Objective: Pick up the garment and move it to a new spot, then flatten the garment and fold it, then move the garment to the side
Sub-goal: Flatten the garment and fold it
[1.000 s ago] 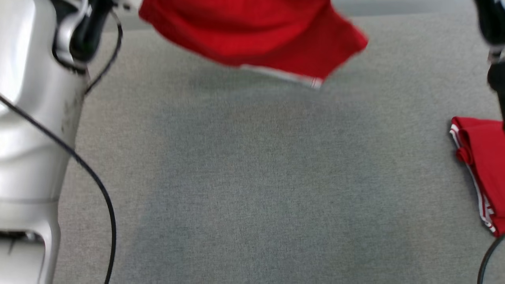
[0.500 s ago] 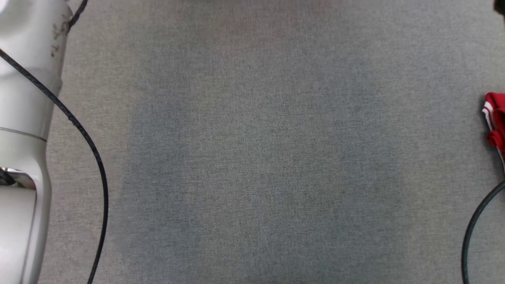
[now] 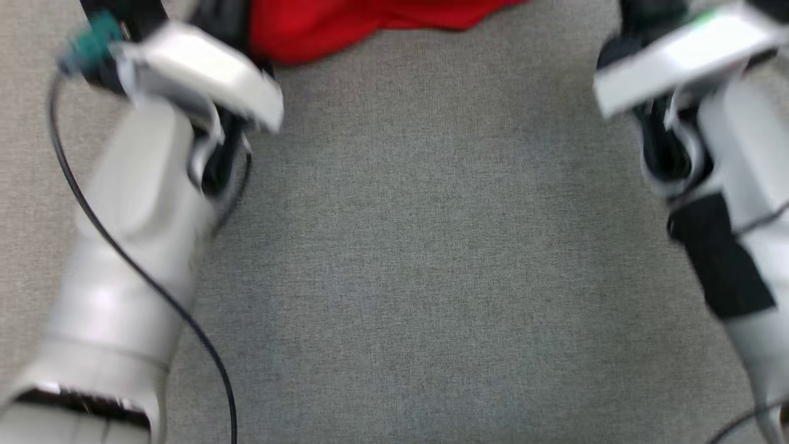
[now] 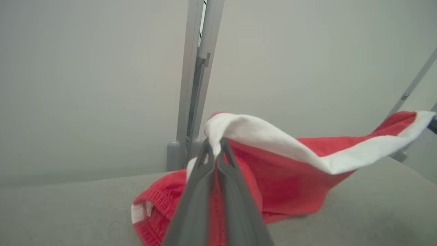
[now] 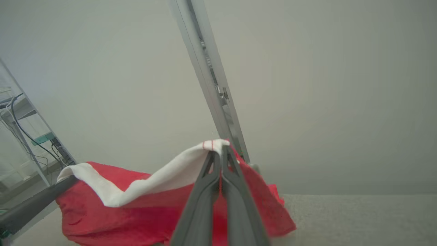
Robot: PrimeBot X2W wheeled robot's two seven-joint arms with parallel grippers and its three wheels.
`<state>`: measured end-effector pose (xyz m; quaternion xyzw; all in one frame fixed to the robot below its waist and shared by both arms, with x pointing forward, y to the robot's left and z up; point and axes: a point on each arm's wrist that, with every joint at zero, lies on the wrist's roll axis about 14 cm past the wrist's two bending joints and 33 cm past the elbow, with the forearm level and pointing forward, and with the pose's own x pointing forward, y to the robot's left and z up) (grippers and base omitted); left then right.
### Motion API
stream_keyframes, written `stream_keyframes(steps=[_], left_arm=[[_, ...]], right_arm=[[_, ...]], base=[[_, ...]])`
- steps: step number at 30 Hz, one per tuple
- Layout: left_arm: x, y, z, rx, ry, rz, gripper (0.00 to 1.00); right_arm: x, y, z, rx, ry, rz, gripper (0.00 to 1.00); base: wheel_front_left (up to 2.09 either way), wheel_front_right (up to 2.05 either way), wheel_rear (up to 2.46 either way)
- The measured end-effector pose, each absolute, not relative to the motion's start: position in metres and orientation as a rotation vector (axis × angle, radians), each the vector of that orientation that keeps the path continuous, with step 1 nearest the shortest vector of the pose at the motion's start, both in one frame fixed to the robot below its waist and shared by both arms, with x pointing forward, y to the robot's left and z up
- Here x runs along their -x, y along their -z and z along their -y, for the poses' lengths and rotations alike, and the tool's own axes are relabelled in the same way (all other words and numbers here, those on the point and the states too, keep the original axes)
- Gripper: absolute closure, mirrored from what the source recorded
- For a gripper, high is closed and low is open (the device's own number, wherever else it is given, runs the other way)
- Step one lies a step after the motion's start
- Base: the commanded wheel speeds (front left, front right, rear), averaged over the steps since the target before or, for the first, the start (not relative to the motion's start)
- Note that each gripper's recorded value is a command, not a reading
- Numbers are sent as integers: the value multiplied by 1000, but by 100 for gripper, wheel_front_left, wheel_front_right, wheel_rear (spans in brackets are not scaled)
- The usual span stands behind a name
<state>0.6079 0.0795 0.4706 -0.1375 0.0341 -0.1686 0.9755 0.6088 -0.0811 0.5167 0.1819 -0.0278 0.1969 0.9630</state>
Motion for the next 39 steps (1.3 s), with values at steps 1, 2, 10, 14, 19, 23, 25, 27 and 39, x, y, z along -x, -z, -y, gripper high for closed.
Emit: stream_keyframes(steps=[1, 2, 10, 14, 19, 23, 25, 27, 39], left_arm=[[-597, -465, -80, 278, 343, -78, 100], [-588, -463, -82, 280, 343, -78, 100], [-514, -448, -80, 264, 368, -111, 100], [-476, -445, -77, 254, 380, -148, 100], [-435, -442, -76, 202, 414, -214, 100], [-399, -436, -69, 200, 445, -303, 100], [-380, -431, -66, 214, 454, -363, 100], [-363, -426, -66, 223, 456, -423, 100], [-286, -411, -83, 247, 438, -726, 100]], right_arm=[[-598, -509, 84, -393, -391, 41, 100], [-589, -504, 86, -409, -388, 31, 100], [-509, -456, 104, -477, -327, -94, 100], [-465, -438, 114, -508, -284, -163, 100], [-423, -434, 124, -541, -232, -217, 100], [-389, -433, 129, -554, -196, -266, 100], [-374, -434, 134, -563, -170, -285, 100], [-359, -436, 138, -561, -148, -303, 100], [-283, -431, 156, -526, -62, -487, 100]], base=[[0, 0, 0], [0, 0, 0], [0, 0, 0], [0, 0, 0], [0, 0, 0], [0, 0, 0], [0, 0, 0], [0, 0, 0], [0, 0, 0]])
